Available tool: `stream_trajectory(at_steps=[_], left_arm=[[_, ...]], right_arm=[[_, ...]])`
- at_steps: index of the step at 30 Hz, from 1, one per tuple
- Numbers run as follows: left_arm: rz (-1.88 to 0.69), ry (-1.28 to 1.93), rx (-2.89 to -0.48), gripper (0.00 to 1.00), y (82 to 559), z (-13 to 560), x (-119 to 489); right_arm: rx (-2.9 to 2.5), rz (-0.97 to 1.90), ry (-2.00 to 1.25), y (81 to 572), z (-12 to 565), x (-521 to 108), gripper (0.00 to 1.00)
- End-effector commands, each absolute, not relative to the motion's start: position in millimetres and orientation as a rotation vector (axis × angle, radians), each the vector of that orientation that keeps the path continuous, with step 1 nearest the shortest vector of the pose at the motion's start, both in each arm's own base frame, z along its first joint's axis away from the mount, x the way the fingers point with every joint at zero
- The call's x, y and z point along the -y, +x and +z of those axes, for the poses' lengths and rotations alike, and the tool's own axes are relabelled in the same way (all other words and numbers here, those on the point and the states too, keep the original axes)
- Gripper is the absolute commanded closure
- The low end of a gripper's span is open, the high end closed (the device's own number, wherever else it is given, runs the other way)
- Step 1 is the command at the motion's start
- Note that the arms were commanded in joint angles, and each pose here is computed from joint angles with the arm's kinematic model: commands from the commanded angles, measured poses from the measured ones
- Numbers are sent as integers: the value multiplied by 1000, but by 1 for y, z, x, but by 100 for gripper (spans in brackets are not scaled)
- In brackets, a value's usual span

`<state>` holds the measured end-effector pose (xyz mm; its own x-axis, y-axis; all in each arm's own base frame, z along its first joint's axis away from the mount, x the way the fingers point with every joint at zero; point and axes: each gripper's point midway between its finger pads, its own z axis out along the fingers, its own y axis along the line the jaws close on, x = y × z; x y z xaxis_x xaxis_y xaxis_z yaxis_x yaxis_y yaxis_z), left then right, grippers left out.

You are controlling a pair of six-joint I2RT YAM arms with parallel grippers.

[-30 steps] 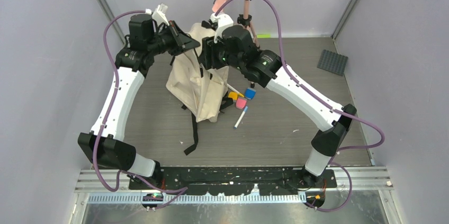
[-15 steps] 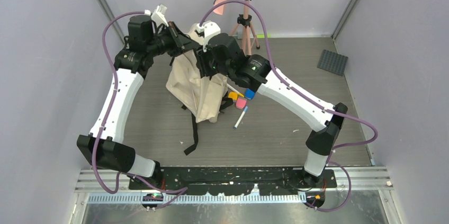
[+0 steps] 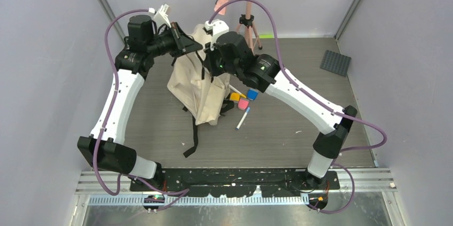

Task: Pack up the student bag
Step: Zip the student bag at the center of the board.

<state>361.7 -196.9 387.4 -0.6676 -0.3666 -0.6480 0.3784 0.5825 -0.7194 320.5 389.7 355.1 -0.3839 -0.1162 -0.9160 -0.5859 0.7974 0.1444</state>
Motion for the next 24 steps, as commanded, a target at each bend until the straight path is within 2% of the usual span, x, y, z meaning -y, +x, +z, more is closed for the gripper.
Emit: stream_trajectory(at_steps=[1, 5, 7, 8, 10, 11, 13, 18, 24], left_arm=[[-1254, 454, -1568, 100, 304, 495, 212], [-1292, 521, -1533, 100, 295, 504, 217], [-1294, 535, -1520, 94, 292, 505, 217], [-1295, 533, -1520, 85, 292, 503, 217], [-1303, 517, -1540, 52, 292, 492, 217], [-1307, 508, -1551, 41, 291, 486, 217], [-1313, 494, -1575, 30, 288, 471, 218], [-1287, 471, -1633, 26, 272, 428, 224], [-1105, 392, -1731, 39, 261, 384, 215]], right_arm=[[-1814, 812, -397, 317, 421, -366, 100], [-1790, 1083, -444, 306, 432, -364, 100], [-1797, 1093, -469, 304, 430, -361, 99], [-1810, 1085, -474, 304, 426, -360, 99], [-1809, 1065, -468, 305, 426, -357, 99], [-1811, 1053, -461, 307, 424, -356, 99], [-1808, 1032, -440, 310, 425, -352, 99], [-1806, 995, -389, 317, 424, -347, 99], [-1794, 975, -330, 322, 427, -341, 99]])
